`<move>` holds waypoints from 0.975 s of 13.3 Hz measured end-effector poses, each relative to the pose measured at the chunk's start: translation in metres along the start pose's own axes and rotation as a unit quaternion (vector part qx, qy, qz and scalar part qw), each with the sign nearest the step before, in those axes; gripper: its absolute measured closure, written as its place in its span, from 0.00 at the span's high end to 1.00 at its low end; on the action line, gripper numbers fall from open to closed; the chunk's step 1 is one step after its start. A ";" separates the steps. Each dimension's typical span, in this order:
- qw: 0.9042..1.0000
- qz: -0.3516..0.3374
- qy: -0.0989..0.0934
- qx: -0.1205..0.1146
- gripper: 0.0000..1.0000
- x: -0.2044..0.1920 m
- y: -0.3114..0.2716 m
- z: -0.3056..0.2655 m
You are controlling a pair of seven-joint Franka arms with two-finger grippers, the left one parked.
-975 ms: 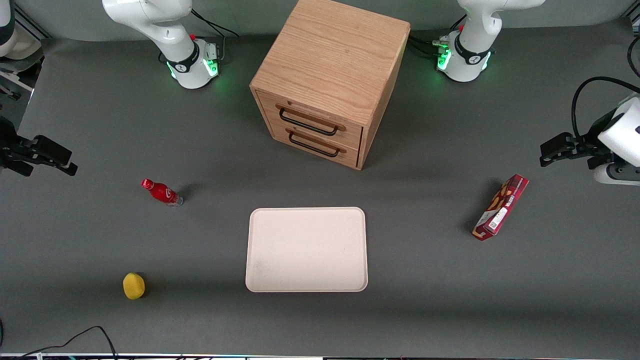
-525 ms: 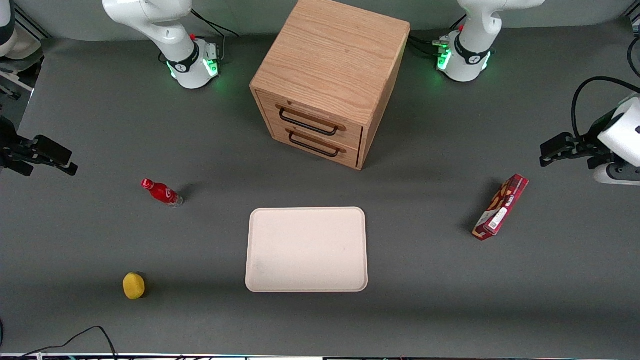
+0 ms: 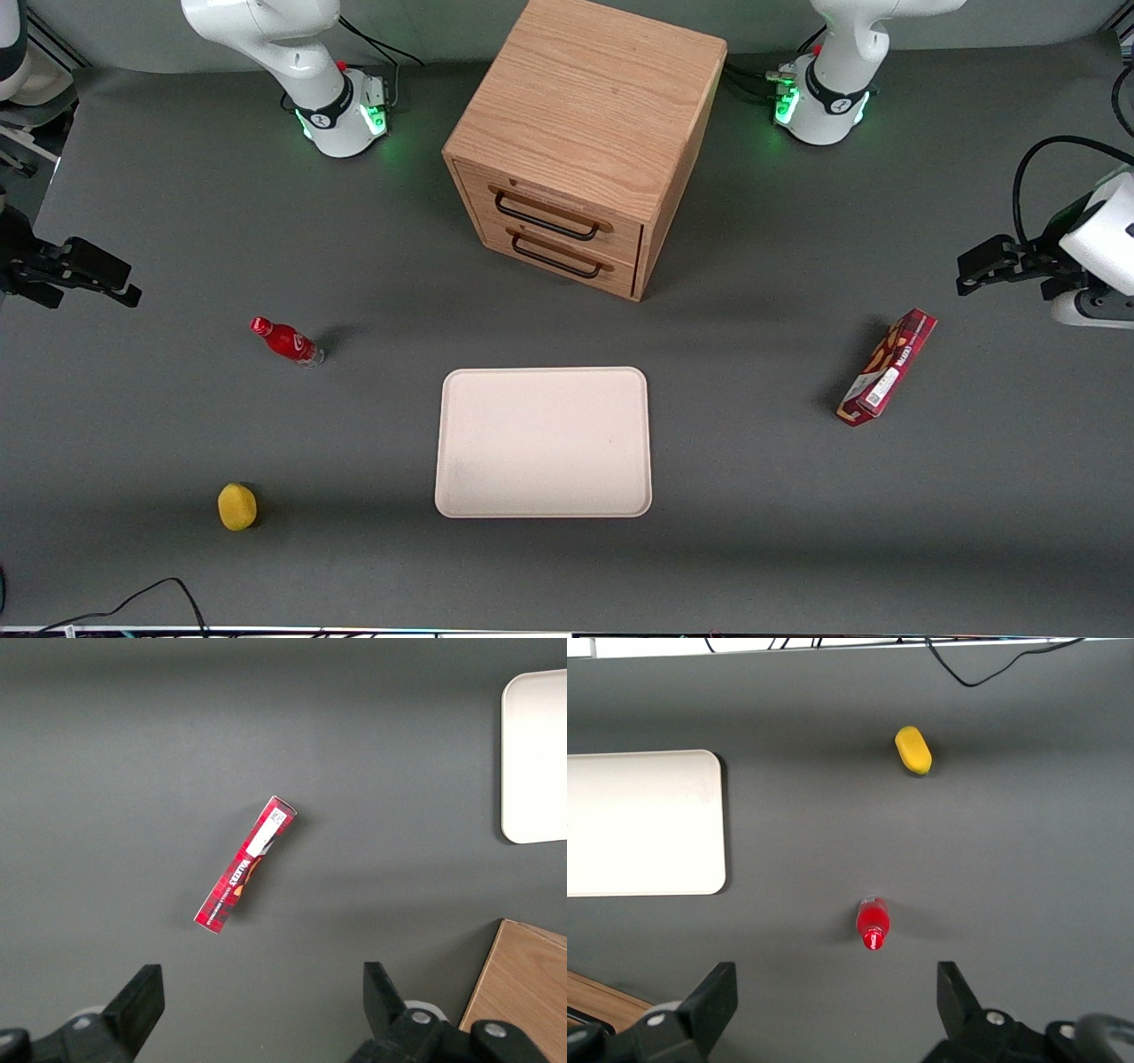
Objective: Place coke bottle on tray
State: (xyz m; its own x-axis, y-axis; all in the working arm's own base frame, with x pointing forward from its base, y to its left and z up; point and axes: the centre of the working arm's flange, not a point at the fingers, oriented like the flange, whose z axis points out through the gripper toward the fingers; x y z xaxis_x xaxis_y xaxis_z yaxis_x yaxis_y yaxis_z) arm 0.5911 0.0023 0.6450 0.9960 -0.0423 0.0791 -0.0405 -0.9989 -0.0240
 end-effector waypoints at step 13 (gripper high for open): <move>0.999 0.024 -0.032 0.001 1.00 -0.010 -0.045 0.104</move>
State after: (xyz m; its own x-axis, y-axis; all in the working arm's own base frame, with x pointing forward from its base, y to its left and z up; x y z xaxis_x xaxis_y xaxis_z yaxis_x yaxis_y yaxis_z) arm 0.5909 0.0493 0.5418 0.9960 -0.0882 0.0141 -0.0877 -0.9957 -0.0281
